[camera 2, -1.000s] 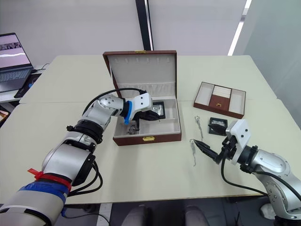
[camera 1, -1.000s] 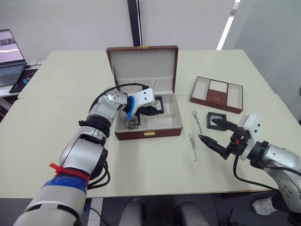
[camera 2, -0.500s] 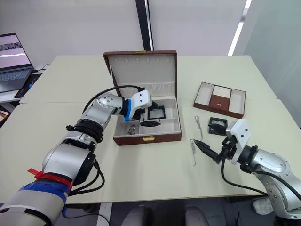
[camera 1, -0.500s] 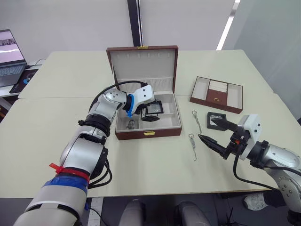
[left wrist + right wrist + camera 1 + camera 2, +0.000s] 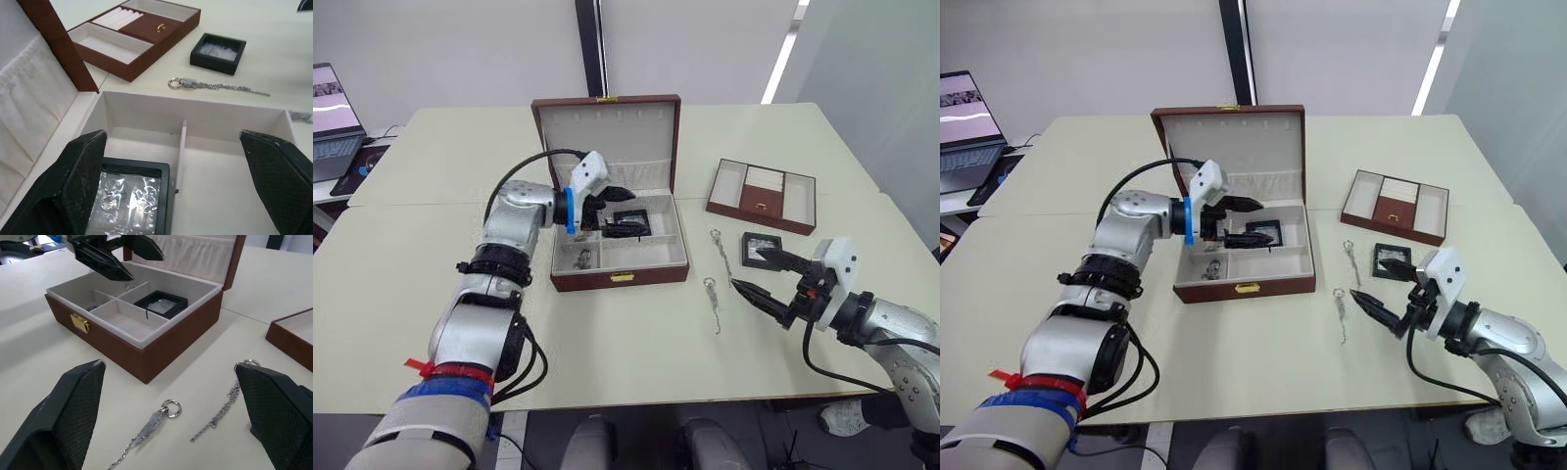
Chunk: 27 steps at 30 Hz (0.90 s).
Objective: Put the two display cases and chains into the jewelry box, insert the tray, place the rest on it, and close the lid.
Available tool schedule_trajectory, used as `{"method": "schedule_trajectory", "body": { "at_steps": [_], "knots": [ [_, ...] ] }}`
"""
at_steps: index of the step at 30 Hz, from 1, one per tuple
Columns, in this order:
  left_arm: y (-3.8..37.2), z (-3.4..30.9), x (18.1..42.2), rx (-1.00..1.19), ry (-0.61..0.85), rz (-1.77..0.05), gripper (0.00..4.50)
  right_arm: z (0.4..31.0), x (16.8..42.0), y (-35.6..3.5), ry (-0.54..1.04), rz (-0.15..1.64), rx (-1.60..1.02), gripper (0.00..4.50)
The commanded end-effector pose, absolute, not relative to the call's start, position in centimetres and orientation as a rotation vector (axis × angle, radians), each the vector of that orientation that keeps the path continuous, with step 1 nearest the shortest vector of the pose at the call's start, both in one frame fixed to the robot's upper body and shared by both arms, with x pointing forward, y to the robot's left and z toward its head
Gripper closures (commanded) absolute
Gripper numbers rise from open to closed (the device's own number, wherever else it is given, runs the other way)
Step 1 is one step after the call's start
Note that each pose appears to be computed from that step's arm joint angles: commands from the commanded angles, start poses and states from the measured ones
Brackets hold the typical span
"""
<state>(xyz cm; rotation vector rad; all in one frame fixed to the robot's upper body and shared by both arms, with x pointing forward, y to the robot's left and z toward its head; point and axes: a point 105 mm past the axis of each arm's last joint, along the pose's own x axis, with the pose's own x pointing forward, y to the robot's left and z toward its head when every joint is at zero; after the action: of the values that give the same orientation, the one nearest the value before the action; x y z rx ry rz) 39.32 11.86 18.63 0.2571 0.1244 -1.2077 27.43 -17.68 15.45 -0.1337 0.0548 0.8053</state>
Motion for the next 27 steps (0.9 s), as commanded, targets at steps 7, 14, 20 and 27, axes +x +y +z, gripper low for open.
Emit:
{"method": "schedule_trajectory", "body": {
  "at_steps": [7,14,20,27],
  "knots": [
    [19.6,20.7,33.8,0.048,0.122,-0.961,0.02,15.7,28.6,-22.7,0.059,0.719,-0.193,0.00],
    [26.0,19.6,30.0,0.066,0.192,-0.683,0.02,14.0,29.1,-25.5,0.133,0.680,-0.181,0.00],
    [29.5,16.9,27.0,0.108,0.292,-0.505,0.02,13.3,29.6,-26.7,0.165,0.666,-0.182,0.00],
    [33.2,14.1,24.3,0.085,0.342,-0.332,0.02,12.4,30.2,-27.3,0.203,0.666,-0.209,0.00]
  ]
}}
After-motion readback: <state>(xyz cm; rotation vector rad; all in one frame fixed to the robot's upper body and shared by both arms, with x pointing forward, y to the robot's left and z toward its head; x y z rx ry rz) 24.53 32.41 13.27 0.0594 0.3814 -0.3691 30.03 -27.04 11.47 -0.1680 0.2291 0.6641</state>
